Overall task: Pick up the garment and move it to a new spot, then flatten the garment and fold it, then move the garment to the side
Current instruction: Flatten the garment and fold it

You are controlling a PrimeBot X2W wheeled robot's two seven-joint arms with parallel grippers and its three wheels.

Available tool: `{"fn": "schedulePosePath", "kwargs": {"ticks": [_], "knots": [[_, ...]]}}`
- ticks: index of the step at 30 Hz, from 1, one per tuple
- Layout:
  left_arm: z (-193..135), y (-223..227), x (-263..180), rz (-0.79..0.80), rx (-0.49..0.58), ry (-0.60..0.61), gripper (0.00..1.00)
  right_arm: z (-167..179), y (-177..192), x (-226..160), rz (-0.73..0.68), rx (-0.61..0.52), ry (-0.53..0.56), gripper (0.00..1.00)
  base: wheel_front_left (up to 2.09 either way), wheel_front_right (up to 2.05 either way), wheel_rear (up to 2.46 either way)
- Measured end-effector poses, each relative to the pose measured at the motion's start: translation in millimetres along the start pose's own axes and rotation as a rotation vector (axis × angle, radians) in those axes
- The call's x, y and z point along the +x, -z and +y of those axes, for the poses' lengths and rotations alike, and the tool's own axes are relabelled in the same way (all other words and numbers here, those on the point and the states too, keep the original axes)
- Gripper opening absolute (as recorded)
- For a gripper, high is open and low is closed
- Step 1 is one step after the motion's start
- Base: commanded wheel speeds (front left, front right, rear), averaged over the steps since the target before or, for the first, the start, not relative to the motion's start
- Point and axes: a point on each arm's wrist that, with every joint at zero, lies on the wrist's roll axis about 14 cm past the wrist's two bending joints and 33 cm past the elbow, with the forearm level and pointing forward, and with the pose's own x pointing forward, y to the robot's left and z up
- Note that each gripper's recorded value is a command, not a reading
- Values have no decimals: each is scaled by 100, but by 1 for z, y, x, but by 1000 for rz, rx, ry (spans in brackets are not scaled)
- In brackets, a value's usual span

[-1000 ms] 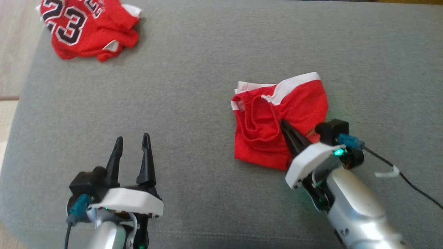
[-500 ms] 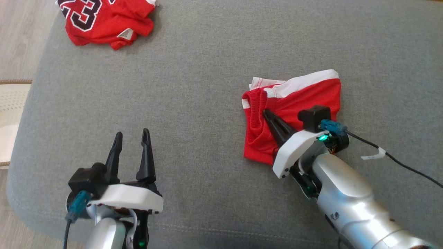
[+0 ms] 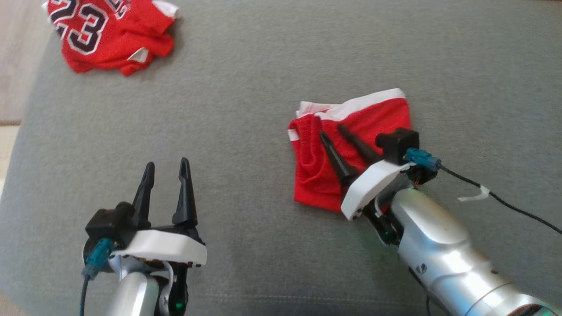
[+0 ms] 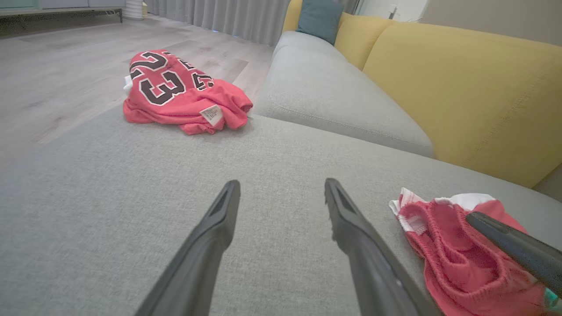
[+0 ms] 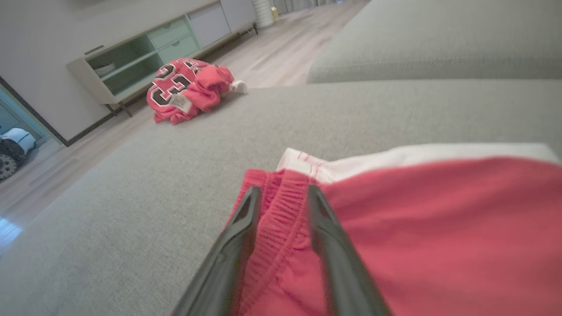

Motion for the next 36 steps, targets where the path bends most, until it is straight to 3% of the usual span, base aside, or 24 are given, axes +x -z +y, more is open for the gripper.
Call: {"fn": "schedulePosePath", "kwargs": {"ticks": [1, 10, 18, 23, 36], "knots": [[-3, -1, 1, -3, 2, 10, 100, -3, -6, -2, -19, -8, 11, 99, 0, 0, 0], [-24, -17, 7, -55, -5, 67, 100, -48, -88, -45, -303, -55, 186, 100, 0, 0, 0], [-40, -25, 0, -81, 26, 122, 100, -77, -65, -119, -352, -42, 381, 100, 0, 0, 0], [-31, -16, -17, -54, 45, 102, 100, -81, -59, -150, -385, -24, 449, 100, 0, 0, 0], [-17, -18, -35, -61, 61, 68, 100, -73, -49, -170, -396, -5, 475, 100, 0, 0, 0]]}}
